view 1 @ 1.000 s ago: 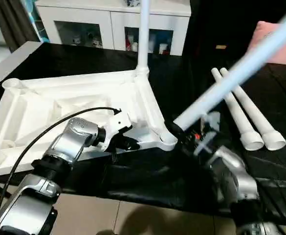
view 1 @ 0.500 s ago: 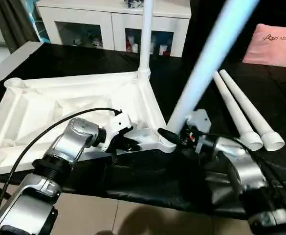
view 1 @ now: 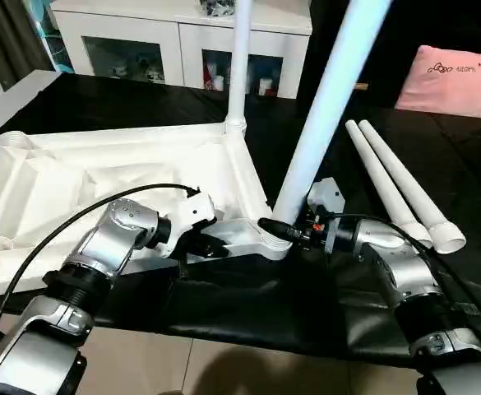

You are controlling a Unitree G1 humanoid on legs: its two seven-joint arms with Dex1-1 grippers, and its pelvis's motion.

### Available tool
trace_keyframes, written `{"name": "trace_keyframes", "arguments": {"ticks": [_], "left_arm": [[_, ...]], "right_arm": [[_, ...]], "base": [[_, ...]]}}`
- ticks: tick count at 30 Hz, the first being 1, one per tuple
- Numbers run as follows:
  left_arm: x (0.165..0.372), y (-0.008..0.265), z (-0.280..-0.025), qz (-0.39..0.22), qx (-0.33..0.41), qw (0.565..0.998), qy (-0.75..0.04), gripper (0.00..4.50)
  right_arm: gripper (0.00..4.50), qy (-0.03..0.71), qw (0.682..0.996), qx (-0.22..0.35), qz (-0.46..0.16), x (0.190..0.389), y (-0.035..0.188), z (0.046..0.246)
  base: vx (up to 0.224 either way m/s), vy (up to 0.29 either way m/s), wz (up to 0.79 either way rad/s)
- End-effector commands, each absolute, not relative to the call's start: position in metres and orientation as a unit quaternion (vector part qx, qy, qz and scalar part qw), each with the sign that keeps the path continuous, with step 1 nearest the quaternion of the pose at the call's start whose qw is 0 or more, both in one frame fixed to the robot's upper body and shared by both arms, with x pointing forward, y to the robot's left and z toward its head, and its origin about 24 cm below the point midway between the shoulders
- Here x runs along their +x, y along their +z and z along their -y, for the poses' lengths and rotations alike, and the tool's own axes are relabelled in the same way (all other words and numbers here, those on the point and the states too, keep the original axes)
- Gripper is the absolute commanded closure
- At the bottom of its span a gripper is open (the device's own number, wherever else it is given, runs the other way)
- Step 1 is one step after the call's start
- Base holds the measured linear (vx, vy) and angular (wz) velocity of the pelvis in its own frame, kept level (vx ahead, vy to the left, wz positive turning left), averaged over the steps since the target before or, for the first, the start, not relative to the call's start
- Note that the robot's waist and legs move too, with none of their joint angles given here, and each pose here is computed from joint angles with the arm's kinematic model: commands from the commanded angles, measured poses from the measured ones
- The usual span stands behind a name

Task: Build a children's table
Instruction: Insert table leg to table base, then rotate leg to tighten

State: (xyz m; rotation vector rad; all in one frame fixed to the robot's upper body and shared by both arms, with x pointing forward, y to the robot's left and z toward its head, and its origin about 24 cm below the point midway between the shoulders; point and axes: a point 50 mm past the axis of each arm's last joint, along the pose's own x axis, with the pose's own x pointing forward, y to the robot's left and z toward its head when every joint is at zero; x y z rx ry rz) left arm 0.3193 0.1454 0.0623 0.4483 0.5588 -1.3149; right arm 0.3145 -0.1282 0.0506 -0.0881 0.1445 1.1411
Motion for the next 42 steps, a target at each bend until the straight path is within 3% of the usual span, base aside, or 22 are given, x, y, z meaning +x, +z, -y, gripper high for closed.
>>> {"name": "trace_keyframes", "arguments": {"ticks": [1, 12, 20, 24, 27, 30, 34, 42], "left_arm": [[0.322, 0.079, -0.13, -0.213, 0.227, 0.712, -0.63, 4.5], [0.315, 0.078, -0.13, -0.227, 0.245, 0.664, -0.669, 4.5], [0.318, 0.075, -0.132, -0.234, 0.253, 0.67, -0.658, 4.5], [0.325, 0.075, -0.135, -0.236, 0.241, 0.702, -0.627, 4.5], [0.339, 0.083, -0.136, -0.219, 0.196, 0.777, -0.557, 4.5], [0.346, 0.088, -0.135, -0.211, 0.175, 0.811, -0.516, 4.5], [0.359, 0.104, -0.118, -0.188, 0.122, 0.874, -0.43, 4.5], [0.359, 0.11, -0.096, -0.176, 0.1, 0.886, -0.417, 4.5]], "right_arm": [[2.56, 0.569, 0.802, -0.028, -0.179, 0.289, 0.004, 0.125], [2.56, 0.636, 0.748, -0.04, -0.187, 0.274, 0.002, 0.119], [2.56, 0.636, 0.748, -0.041, -0.188, 0.274, 0.001, 0.118], [2.56, 0.605, 0.775, -0.031, -0.182, 0.279, 0.001, 0.118], [2.56, 0.499, 0.848, -0.018, -0.178, 0.295, -0.003, 0.12], [2.56, 0.437, 0.882, -0.007, -0.176, 0.306, -0.003, 0.119], [2.56, 0.268, 0.942, 0.054, -0.194, 0.334, 0.0, 0.106], [2.56, 0.212, 0.95, 0.065, -0.221, 0.343, 0.0, 0.088]], "base": [[0.0, 0.0, 0.0], [0.0, 0.0, 0.0], [0.0, 0.0, 0.0], [0.0, 0.0, 0.0], [0.0, 0.0, 0.0], [0.0, 0.0, 0.0], [0.0, 0.0, 0.0], [0.007, 0.0, 0.0]]}}
